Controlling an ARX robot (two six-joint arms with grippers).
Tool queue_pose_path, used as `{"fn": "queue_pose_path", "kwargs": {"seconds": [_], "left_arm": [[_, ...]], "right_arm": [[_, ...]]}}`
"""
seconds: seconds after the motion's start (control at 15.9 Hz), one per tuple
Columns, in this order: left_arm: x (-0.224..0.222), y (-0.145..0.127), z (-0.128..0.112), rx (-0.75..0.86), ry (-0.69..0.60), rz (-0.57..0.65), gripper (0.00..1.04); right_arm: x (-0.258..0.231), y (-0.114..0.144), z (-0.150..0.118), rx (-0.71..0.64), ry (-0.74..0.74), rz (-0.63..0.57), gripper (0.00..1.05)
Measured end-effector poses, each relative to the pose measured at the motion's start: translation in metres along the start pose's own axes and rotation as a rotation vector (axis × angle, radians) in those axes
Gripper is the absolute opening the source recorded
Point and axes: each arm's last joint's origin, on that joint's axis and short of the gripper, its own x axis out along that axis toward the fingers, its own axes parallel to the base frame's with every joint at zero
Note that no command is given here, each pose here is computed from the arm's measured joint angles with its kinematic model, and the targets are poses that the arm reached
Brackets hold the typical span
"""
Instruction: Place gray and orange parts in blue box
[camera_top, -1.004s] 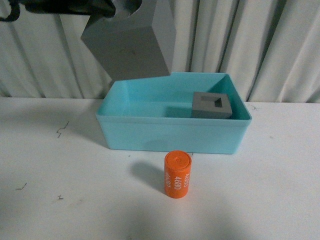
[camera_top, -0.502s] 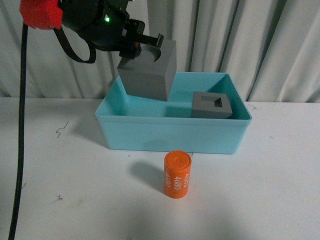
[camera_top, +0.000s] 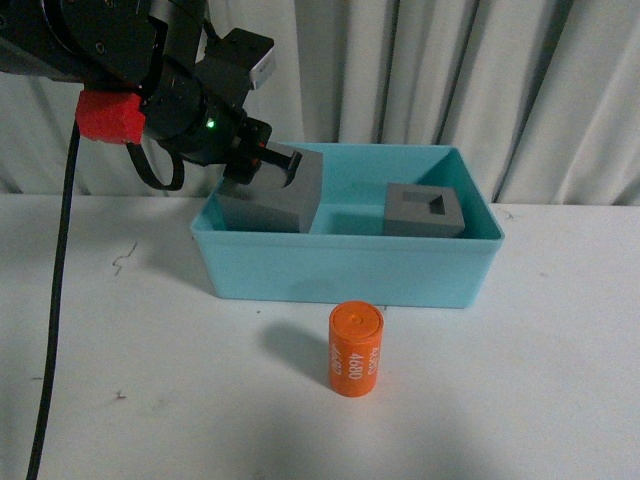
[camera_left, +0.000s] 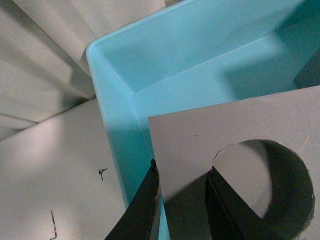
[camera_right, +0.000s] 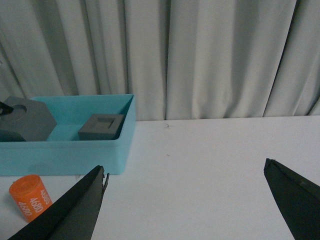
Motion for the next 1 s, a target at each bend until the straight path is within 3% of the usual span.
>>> {"fn": "queue_pose_path", "kwargs": {"seconds": [0.38, 0.69, 0.75, 0.88, 0.94, 1.0], "left_arm": [[0.007, 0.009, -0.004, -0.01, 0.002, 0.02, 0.22], [-0.011, 0.025, -0.01, -0.075, 0.017, 0.0, 0.85], [-0.038, 0.038, -0.004, -0.152, 0.0, -0.03, 0.99], [-0.117, 0.064, 0.008, -0.283, -0.118, -0.113, 0.98], [-0.169, 0.079, -0.005, -0.367, -0.153, -0.159, 0.98], [-0.212, 0.091, -0.038, -0.453, -0.148, -0.183, 0.98]], "right_arm": [[0.0, 0.0, 0.0, 0.0, 0.001, 0.0, 0.98], [0.0, 0.0, 0.0, 0.0, 0.0, 0.0, 0.98], [0.0, 0.0, 0.0, 0.0, 0.0, 0.0, 0.98], [0.0, 0.0, 0.0, 0.0, 0.0, 0.0, 0.98], [0.0, 0.0, 0.0, 0.0, 0.0, 0.0, 0.98], [0.0, 0.0, 0.0, 0.0, 0.0, 0.0, 0.98]]}}
